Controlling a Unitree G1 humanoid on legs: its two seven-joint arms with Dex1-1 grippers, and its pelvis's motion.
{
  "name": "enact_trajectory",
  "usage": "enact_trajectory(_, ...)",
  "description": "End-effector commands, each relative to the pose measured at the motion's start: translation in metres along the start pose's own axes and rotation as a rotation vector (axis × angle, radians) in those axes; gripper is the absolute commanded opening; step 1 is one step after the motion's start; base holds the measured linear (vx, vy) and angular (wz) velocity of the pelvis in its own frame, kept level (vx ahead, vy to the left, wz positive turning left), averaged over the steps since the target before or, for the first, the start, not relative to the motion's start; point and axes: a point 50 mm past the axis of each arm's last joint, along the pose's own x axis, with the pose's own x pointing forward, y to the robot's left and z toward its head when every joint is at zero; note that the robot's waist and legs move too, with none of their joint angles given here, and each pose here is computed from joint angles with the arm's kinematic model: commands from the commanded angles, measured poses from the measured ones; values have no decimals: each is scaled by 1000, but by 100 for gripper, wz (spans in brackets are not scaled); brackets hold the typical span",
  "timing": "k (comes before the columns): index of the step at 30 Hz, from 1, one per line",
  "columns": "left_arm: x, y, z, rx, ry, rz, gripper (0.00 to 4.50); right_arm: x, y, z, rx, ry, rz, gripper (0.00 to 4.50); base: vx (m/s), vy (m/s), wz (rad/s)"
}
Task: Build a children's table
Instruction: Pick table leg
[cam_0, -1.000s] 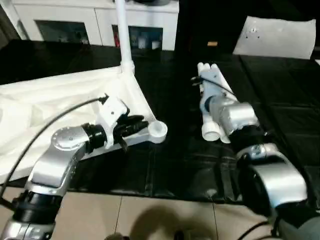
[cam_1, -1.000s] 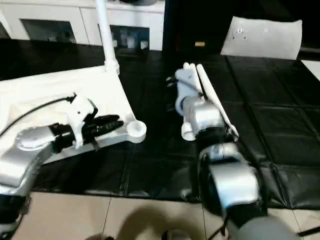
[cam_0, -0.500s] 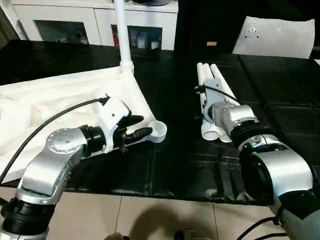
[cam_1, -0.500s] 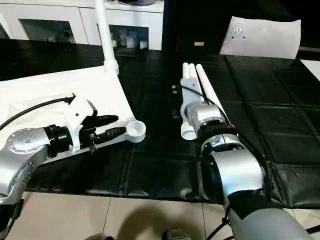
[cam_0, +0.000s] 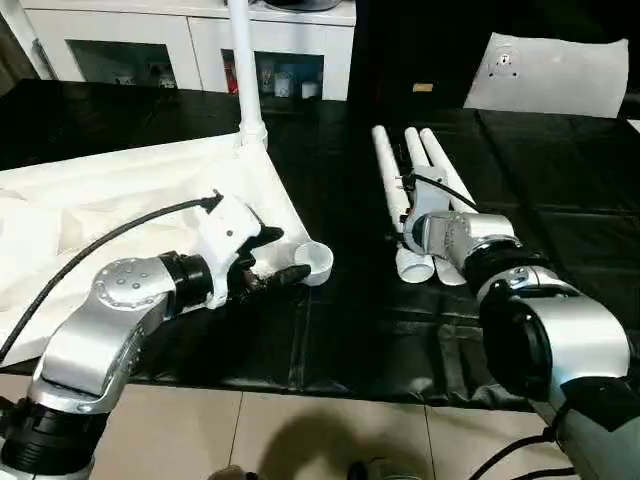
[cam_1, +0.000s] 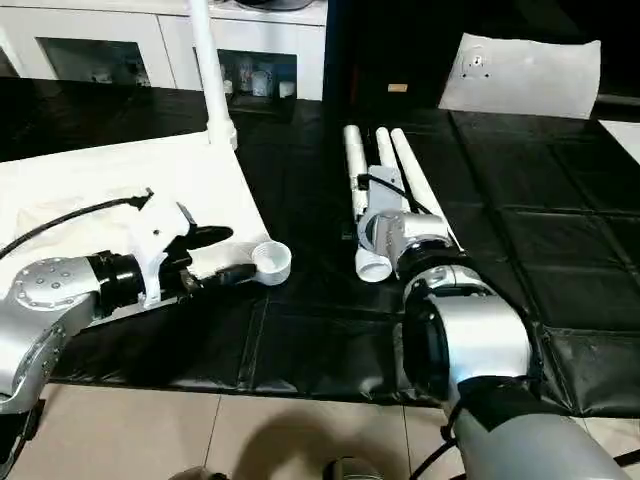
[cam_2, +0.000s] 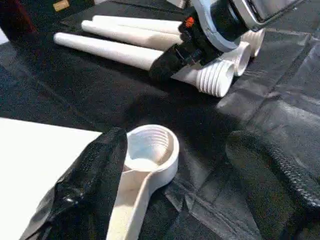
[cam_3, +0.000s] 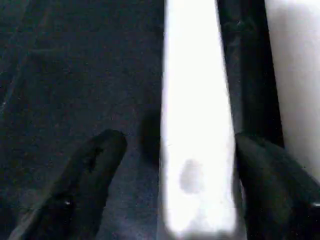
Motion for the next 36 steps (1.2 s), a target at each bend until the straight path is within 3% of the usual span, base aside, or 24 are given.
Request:
enact_trajectory(1, -1, -2, 0, 19, 9, -5, 362, 3, -1, -13, 33, 69, 0, 345, 0, 0, 0)
enact_trajectory(11, 0, -2, 0, 24, 13, -6, 362, 4, -4, -18, 24, 74, 1, 258, 0, 0, 0)
enact_trajectory(17, 2, -2, -1, 25, 13, -5, 362, 5, -8, -16, 74, 22, 0, 207, 0, 0, 0)
enact_trajectory(20, 4, -1, -3, 19, 13, 8, 362, 5, -11, -15, 155, -17, 16, 193, 0, 0, 0)
enact_trajectory(26, 10, 2, -2, 8, -3, 26, 362, 2, -14, 1, 227, -168, 74, 182, 0, 0, 0)
enact_trajectory(29, 15, 8, 3, 12, -23, 51, 362, -2, -15, 13, 230, -318, 100, 182, 0, 0, 0)
enact_trajectory(36, 30, 17, 15, -17, -87, 110, 362, -23, -3, 33, 310, -491, 458, 182, 0, 0, 0)
